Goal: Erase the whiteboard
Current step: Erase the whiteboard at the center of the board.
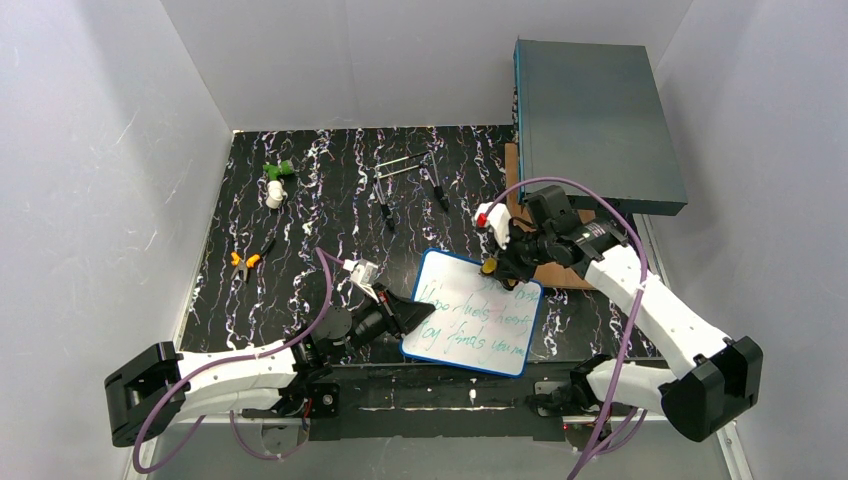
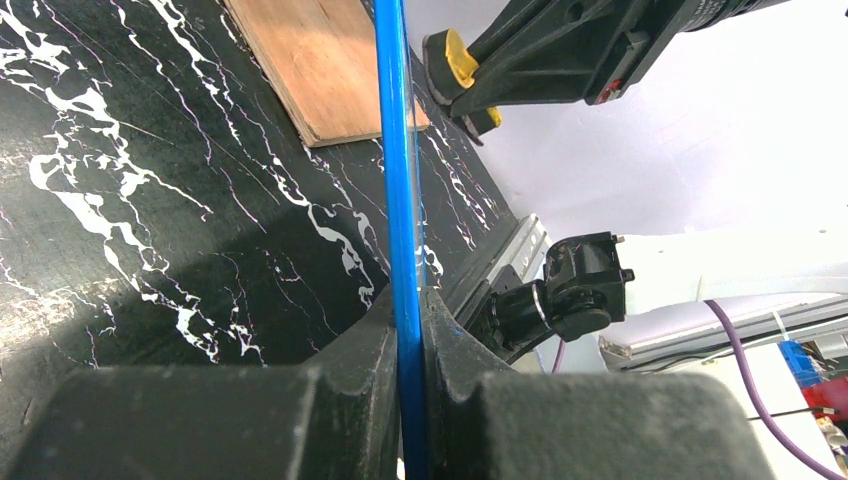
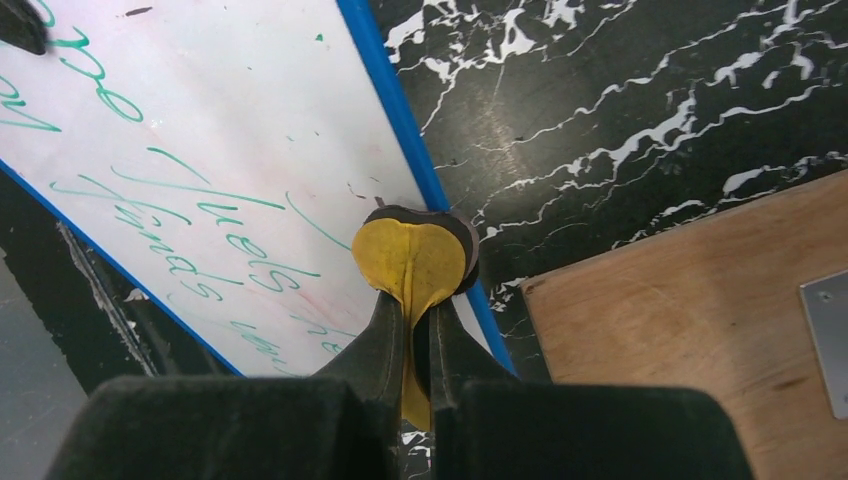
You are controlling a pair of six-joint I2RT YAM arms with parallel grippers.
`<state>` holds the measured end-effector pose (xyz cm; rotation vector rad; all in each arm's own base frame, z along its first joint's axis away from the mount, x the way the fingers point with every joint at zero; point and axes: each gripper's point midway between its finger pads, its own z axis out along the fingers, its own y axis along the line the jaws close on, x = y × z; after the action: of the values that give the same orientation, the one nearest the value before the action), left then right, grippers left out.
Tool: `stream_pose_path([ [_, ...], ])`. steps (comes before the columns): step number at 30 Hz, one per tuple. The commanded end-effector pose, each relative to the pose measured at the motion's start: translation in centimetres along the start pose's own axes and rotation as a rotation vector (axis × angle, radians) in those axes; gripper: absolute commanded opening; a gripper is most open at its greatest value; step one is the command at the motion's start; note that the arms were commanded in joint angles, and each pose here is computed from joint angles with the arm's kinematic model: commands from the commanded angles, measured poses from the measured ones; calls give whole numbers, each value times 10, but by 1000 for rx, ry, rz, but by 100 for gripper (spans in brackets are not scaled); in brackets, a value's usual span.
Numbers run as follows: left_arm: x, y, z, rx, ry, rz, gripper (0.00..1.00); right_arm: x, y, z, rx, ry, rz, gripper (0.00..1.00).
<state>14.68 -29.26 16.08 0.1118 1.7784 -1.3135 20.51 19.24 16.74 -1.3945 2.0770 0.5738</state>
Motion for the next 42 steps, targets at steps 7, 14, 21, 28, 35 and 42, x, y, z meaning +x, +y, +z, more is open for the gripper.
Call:
stream_pose_path([
  [7, 3, 14, -1, -47, 4, 57, 0, -5, 23, 6, -115, -27, -62, 1],
  [14, 3, 14, -1, -50, 6, 54, 0, -7, 29, 15, -131, 8, -81, 1],
  [21, 3, 14, 0, -51, 9, 53, 0, -5, -24, 8, 153, 1, 2, 1],
  [28, 4, 13, 0, -48, 13, 56, 0, 5, 15, 15, -62, 18, -69, 1],
  [35, 4, 14, 0, -48, 11, 64, 0, 7, 44, 12, -190, 14, -135, 1],
  [42, 5, 14, -1, -47, 17, 65, 0, -9, -16, 1, 102, -40, 1, 1],
])
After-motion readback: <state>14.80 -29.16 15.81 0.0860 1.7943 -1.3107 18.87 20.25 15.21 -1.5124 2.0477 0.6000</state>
